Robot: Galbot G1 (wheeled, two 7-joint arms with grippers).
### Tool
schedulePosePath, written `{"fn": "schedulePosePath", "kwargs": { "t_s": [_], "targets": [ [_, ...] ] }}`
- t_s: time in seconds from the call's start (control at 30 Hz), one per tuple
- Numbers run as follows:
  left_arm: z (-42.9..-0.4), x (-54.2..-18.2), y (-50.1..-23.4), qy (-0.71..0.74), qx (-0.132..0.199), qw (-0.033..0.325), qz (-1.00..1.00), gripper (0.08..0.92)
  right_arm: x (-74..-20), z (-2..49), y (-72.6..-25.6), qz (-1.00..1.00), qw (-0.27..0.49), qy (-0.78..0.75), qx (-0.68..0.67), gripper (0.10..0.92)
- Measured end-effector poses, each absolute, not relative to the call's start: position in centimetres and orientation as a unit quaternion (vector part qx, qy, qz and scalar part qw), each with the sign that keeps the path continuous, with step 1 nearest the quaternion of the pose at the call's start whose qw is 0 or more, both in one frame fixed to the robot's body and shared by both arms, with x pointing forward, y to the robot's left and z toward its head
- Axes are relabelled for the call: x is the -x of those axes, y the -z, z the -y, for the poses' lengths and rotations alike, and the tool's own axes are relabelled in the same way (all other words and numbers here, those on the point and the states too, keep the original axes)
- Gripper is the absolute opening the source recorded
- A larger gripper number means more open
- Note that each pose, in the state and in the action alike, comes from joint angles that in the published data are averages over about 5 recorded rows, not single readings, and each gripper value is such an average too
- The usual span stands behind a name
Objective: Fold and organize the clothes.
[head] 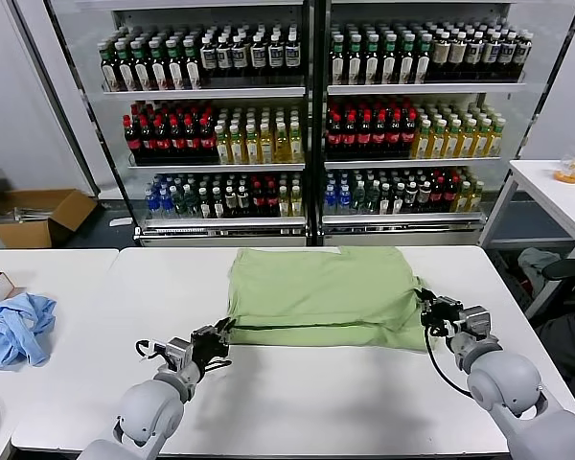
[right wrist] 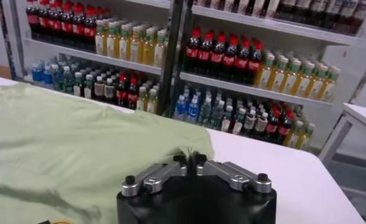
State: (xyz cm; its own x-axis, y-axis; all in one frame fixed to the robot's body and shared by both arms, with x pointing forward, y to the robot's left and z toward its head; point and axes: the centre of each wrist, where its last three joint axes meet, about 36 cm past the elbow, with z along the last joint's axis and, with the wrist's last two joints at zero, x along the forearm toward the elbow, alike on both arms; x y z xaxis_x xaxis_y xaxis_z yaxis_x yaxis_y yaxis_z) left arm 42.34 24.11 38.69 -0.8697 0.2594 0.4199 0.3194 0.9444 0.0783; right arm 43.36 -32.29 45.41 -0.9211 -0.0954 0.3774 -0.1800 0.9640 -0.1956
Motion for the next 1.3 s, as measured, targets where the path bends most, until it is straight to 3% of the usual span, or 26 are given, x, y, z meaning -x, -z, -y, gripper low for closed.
{"fn": "schedulePosePath", "kwargs": {
  "t_s": [0.4,0.53,0.7,0.83,1.3],
  "targets": [
    [-24.6,-41.0,-38.2,0.061,0.124,0.206,0.969,0.711,-41.2,33.2,-44.4,0.969,0.229,-0.086,-0.038,0.758],
    [-24.5,-40.5,-38.0,0.054,0.120,0.209,0.969,0.801,-40.8,33.2,-43.6,0.965,0.251,-0.067,-0.032,0.815],
    [-24.0,-40.3,-37.7,0.047,0.120,0.217,0.967,0.821,-40.7,33.1,-42.7,0.961,0.271,-0.048,-0.027,0.822],
    [-23.7,-40.5,-37.2,0.041,0.119,0.229,0.965,0.791,-40.7,32.8,-42.1,0.958,0.284,-0.035,-0.028,0.773],
    [-23.8,-40.7,-36.6,0.020,0.127,0.255,0.958,0.395,-40.3,32.6,-41.3,0.951,0.307,-0.020,-0.041,0.377]
  ]
}}
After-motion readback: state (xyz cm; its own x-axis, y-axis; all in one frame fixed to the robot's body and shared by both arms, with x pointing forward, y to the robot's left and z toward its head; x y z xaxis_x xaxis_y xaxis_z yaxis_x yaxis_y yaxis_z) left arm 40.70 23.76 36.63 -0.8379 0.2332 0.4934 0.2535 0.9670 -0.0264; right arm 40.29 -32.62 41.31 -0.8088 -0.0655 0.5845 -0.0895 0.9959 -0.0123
